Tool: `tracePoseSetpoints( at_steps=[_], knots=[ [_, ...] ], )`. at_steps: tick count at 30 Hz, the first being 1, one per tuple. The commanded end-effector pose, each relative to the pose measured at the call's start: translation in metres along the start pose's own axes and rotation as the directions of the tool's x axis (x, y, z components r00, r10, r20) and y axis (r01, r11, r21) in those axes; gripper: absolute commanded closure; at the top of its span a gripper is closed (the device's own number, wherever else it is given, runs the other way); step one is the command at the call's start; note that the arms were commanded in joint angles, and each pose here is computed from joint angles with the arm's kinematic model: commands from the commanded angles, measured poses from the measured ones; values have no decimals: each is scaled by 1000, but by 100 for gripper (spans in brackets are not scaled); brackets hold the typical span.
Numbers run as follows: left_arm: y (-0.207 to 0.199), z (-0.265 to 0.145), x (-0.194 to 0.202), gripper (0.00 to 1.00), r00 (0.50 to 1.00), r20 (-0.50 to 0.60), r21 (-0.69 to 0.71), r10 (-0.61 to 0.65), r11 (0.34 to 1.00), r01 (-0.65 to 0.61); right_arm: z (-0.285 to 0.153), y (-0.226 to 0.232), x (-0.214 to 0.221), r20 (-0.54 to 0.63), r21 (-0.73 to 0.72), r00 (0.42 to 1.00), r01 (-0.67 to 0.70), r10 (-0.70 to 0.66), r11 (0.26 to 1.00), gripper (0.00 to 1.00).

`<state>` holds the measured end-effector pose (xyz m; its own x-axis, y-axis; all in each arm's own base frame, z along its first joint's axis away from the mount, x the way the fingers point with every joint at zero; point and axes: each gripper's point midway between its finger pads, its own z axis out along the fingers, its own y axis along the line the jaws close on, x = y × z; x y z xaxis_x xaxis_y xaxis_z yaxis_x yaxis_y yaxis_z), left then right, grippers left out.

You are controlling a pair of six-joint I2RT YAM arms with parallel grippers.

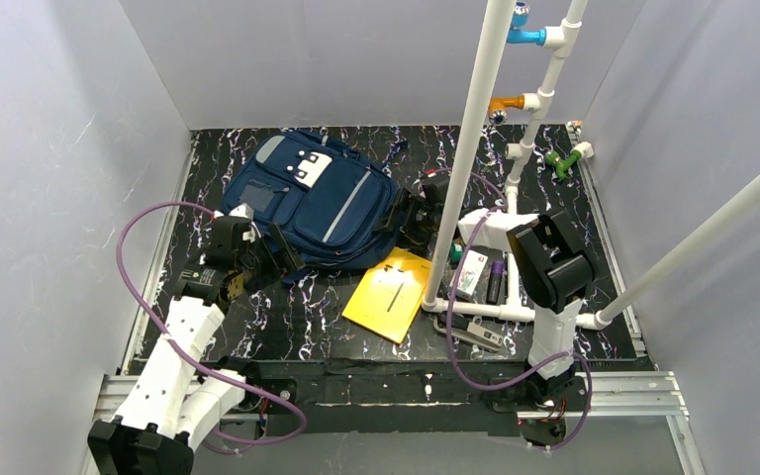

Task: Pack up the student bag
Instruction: Pick up the student bag at the center of the board.

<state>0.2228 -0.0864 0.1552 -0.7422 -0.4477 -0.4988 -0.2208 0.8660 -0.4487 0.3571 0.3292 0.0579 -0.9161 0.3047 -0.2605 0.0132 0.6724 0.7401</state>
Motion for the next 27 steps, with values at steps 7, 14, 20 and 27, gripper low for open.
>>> tracePoseSetpoints(
  at_steps=[7, 14, 20, 27],
  knots=[
    [9, -5, -7, 15, 997, 76, -25, 23, 999, -21, 5, 46, -4, -49, -182, 993, -116, 108, 976, 82],
    [-9, 14, -1, 19, 998, 56, 104, 31, 994, -36, -50, 101, -45, -8, -267, 985, -170, 174, 949, 99],
    [-27, 30, -1, 44, 999, -21, 166, 31, 986, -27, -82, 124, -68, -35, -328, 968, -244, 247, 913, 99],
    [-10, 51, -10, 51, 998, 0, 64, 59, 996, -59, -98, 147, -89, -64, -408, 946, -315, 317, 857, 99]
  ],
)
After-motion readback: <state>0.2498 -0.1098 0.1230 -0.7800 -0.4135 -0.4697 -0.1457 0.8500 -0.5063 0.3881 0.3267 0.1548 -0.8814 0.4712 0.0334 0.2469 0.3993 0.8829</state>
